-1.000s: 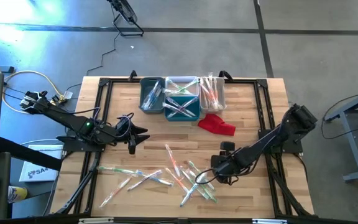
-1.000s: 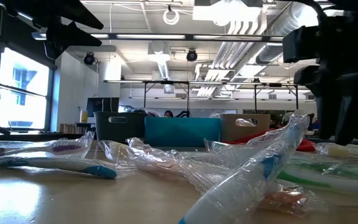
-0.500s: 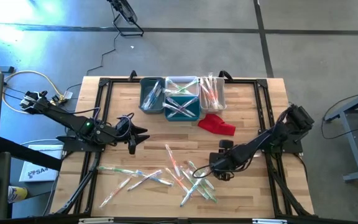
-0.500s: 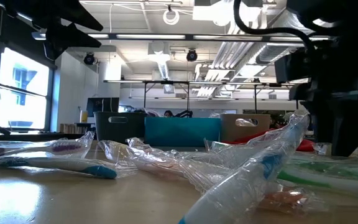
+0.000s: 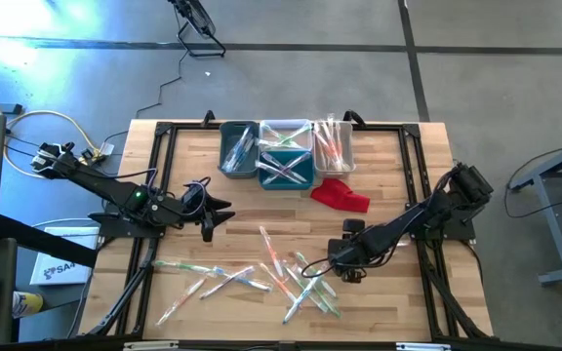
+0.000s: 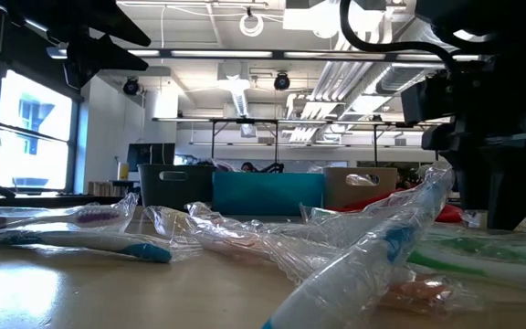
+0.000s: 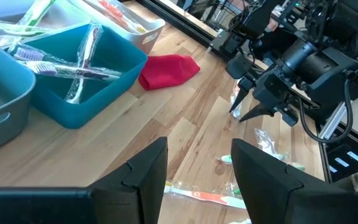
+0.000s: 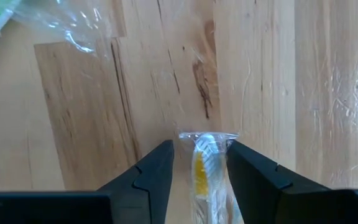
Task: Pick & Place Toothbrushes
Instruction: Put the orange toothbrush into the white bin
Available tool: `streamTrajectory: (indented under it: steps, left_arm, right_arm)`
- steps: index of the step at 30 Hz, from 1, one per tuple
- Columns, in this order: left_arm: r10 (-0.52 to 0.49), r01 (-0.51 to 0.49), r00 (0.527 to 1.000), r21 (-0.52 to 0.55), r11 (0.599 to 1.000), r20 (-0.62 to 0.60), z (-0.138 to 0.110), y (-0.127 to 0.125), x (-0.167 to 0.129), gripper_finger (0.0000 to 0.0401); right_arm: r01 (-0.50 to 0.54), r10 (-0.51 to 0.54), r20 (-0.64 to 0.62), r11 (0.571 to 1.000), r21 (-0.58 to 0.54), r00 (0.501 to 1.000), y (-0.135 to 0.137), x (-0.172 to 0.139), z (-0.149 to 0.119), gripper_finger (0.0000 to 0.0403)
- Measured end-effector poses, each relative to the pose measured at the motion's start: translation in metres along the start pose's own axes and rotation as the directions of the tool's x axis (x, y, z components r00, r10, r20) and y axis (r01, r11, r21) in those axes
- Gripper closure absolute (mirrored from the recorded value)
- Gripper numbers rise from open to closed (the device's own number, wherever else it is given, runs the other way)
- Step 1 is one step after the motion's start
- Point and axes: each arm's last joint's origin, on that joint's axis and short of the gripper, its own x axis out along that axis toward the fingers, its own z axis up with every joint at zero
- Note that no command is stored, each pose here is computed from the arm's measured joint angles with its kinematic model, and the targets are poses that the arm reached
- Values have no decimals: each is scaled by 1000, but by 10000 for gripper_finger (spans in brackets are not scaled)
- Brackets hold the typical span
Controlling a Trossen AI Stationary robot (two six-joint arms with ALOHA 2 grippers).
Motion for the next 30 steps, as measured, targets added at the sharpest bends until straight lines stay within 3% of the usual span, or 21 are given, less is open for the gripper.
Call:
streamTrajectory:
  steps: [16, 30]
  left_arm:
    - [0, 0, 1000, -5, 1000, 0, 0, 0, 0, 226]
    - [0, 0, 1000, -4, 1000, 0, 0, 0, 0, 226]
  right_arm:
    - [-17, 17, -4, 1000, 9, 1000, 1, 0, 0, 347]
    - [-17, 16, 11, 998, 53, 1000, -2, -5, 1, 360]
